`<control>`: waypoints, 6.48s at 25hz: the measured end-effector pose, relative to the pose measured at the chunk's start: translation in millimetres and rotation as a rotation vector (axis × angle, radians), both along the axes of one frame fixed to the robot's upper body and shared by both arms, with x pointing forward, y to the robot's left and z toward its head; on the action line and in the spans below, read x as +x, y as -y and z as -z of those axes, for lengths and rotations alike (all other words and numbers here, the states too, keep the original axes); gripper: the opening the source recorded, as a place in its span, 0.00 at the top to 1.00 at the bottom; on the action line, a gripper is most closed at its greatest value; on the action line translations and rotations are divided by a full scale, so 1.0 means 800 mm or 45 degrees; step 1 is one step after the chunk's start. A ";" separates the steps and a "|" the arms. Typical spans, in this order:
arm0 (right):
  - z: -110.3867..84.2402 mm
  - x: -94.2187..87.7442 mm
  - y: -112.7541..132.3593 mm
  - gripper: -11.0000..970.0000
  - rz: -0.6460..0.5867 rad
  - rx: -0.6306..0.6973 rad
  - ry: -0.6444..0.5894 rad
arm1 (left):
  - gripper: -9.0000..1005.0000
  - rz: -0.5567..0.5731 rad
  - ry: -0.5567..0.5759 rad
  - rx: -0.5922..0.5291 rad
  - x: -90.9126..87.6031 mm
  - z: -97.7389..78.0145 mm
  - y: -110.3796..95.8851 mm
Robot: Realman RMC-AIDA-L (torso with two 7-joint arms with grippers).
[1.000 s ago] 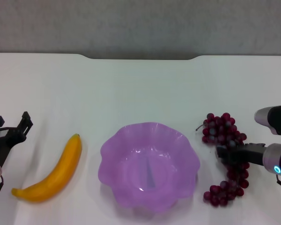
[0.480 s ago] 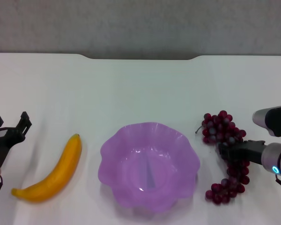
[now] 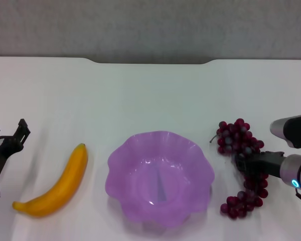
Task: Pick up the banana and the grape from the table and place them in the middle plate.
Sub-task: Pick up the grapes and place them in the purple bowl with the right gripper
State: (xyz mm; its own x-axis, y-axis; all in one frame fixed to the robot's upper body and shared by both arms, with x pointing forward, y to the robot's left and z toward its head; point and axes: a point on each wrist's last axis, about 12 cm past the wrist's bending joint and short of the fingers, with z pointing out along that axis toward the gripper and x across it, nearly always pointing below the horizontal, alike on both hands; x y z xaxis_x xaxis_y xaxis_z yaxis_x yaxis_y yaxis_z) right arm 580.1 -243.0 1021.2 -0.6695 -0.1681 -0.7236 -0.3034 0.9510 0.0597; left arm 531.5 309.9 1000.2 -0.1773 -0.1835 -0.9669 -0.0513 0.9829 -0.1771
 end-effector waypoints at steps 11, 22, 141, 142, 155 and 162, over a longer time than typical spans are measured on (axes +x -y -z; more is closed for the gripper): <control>0.001 0.000 0.003 0.46 0.016 -0.009 0.014 | 0.23 -0.002 -0.004 0.009 0.000 0.000 -0.001; 0.006 -0.005 -0.005 0.47 0.005 -0.040 0.091 | 0.24 -0.004 -0.006 0.006 0.000 0.001 -0.002; -0.100 -0.098 -0.143 0.71 -0.457 0.043 0.998 | 0.23 -0.014 -0.025 0.022 -0.004 0.004 -0.006; -0.098 -0.098 -0.144 0.71 -0.464 0.039 0.991 | 0.23 -0.012 -0.023 0.022 -0.003 0.004 -0.005; -0.049 -0.094 -0.151 0.72 -0.606 -0.039 0.808 | 0.23 -0.011 -0.019 0.017 -0.001 0.002 -0.004; -0.025 -0.097 -0.143 0.72 -0.651 -0.109 0.760 | 0.23 -0.008 -0.027 0.016 0.001 0.003 -0.003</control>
